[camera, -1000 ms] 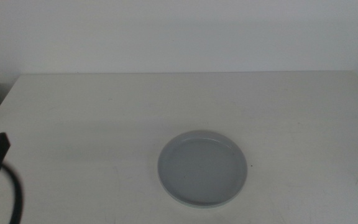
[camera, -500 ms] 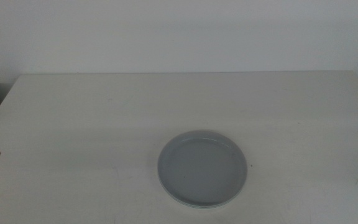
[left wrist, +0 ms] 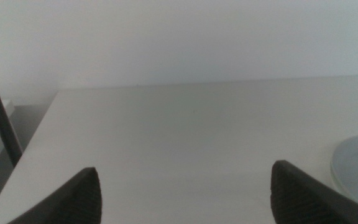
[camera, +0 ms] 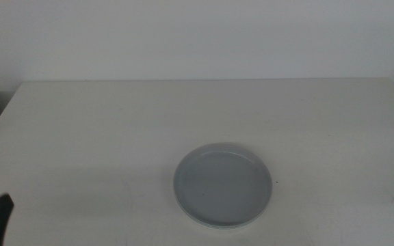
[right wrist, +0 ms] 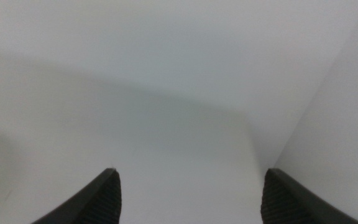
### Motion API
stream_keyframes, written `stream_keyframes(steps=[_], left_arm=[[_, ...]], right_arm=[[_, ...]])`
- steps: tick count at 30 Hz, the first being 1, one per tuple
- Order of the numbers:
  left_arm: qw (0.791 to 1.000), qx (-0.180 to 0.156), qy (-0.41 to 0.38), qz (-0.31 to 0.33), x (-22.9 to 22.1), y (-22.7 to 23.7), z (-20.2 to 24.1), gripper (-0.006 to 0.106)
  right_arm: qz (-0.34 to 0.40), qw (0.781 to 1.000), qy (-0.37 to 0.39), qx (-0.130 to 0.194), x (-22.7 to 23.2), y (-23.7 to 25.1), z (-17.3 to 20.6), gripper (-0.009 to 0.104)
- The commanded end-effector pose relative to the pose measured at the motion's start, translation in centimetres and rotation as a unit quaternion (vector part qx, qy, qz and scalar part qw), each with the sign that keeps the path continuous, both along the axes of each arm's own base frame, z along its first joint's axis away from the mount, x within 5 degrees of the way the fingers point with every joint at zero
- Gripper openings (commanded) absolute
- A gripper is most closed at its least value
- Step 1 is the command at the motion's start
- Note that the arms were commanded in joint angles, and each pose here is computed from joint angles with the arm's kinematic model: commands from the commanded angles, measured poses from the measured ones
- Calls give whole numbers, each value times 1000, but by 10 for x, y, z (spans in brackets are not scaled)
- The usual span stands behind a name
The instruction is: Stack the three bowls on top of each other.
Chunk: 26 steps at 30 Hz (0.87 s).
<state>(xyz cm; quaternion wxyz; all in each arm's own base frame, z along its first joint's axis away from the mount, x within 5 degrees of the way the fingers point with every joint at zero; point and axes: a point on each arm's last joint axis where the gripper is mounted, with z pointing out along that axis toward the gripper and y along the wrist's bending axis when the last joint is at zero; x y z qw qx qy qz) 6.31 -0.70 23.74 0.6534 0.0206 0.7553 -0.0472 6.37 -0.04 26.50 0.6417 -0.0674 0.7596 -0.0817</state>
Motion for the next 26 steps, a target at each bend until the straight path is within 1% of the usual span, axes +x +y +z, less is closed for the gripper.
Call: stream_keyframes(steps=[1,4,9,11,13,14,16,26], left_arm=[[998,-9,-59,7,-2,1,2,100],[998,-9,-65,7,-7,2,-16,100],[998,-13,-65,7,-9,2,-34,100],[999,-12,-52,7,-8,2,-44,100],[1000,-10,-28,4,-8,1,-47,100],[1000,-10,-28,4,-8,1,-47,100],[1000,-10,-28,5,-8,1,-47,100],[1000,-10,-27,4,-8,1,-47,100]], right_arm=[[-20,995,-93,-15,-2,-4,8,57],[-29,992,-122,-19,-7,-5,-11,57],[-27,995,-97,-16,-9,-4,-46,57],[-27,996,-88,-13,-8,-4,-58,57],[-26,996,-81,-2,-8,-4,-67,57],[-22,997,-69,4,-9,-3,-69,57],[-21,997,-67,15,-9,-2,-69,57],[-21,997,-67,12,-9,-2,-69,57]])
